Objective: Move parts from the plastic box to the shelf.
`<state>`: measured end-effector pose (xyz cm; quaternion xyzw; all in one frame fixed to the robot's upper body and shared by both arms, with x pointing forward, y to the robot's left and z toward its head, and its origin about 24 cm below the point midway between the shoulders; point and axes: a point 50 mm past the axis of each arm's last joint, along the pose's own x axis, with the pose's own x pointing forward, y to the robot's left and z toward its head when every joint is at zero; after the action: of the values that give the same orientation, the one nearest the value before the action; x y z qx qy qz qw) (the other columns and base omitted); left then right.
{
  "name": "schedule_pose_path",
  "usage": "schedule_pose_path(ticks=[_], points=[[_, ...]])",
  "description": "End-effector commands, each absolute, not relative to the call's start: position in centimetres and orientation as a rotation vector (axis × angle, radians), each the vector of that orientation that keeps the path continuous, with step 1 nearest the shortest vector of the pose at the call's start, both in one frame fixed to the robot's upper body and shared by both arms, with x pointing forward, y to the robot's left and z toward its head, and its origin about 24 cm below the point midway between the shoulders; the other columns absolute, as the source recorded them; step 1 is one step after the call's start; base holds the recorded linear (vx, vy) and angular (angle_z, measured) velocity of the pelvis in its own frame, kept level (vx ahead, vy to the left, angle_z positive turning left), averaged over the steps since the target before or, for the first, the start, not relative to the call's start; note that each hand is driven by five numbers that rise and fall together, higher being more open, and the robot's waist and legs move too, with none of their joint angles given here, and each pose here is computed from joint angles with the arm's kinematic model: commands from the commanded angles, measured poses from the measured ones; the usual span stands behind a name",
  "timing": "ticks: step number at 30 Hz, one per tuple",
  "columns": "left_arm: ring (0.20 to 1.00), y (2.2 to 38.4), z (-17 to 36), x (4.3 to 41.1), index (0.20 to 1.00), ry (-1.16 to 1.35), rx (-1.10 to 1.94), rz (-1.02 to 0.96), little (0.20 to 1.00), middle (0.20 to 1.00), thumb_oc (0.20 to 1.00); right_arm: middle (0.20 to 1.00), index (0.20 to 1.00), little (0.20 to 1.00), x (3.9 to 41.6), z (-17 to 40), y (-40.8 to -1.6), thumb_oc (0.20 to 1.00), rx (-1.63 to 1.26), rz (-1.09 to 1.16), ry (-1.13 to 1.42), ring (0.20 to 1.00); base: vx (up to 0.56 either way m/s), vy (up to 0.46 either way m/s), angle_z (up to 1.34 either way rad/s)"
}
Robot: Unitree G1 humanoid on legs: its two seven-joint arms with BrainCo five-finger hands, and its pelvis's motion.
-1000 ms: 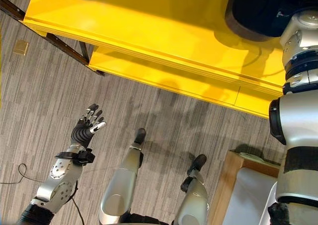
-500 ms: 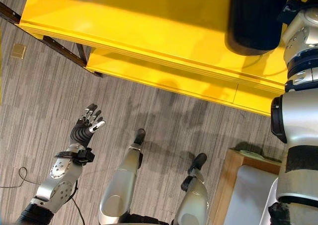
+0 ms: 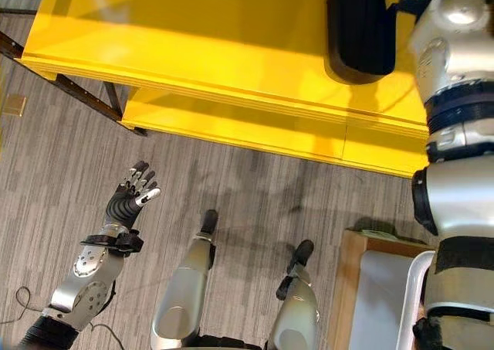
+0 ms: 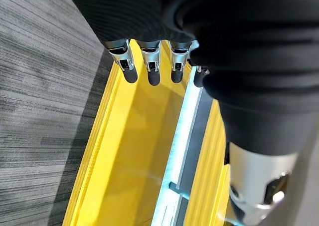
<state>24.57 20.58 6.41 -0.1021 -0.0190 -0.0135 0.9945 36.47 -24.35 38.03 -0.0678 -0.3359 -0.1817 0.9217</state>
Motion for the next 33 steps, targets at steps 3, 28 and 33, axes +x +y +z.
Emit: schedule_pose_path(ticks=[3, 28, 33], points=[[1.0, 21.0, 6.2, 23.7, 1.0, -0.062, -0.186, -0.003, 1.0, 1.0, 1.0, 1.0, 1.0, 1.0, 34.9, 34.2, -23.9, 1.0, -0.354, -0.392, -0.785, 1.0, -0.02, -0.027, -0.07], [1.0, 21.9, 4.4, 22.0, 1.0, -0.009, -0.102, 0.027, 1.0, 1.0, 1.0, 1.0, 1.0, 1.0, 31.5, 20.9, -22.8, 1.0, -0.728, -0.274, -0.595, 1.0, -0.01, -0.014, -0.06], [1.0, 21.6, 4.6, 22.2, 1.0, -0.015, -0.105, 0.0, 1.0, 1.0, 1.0, 1.0, 1.0, 1.0, 33.2, 22.5, -23.6, 1.0, -0.712, -0.331, -0.59, 1.0, 0.0, 0.0, 0.0]])
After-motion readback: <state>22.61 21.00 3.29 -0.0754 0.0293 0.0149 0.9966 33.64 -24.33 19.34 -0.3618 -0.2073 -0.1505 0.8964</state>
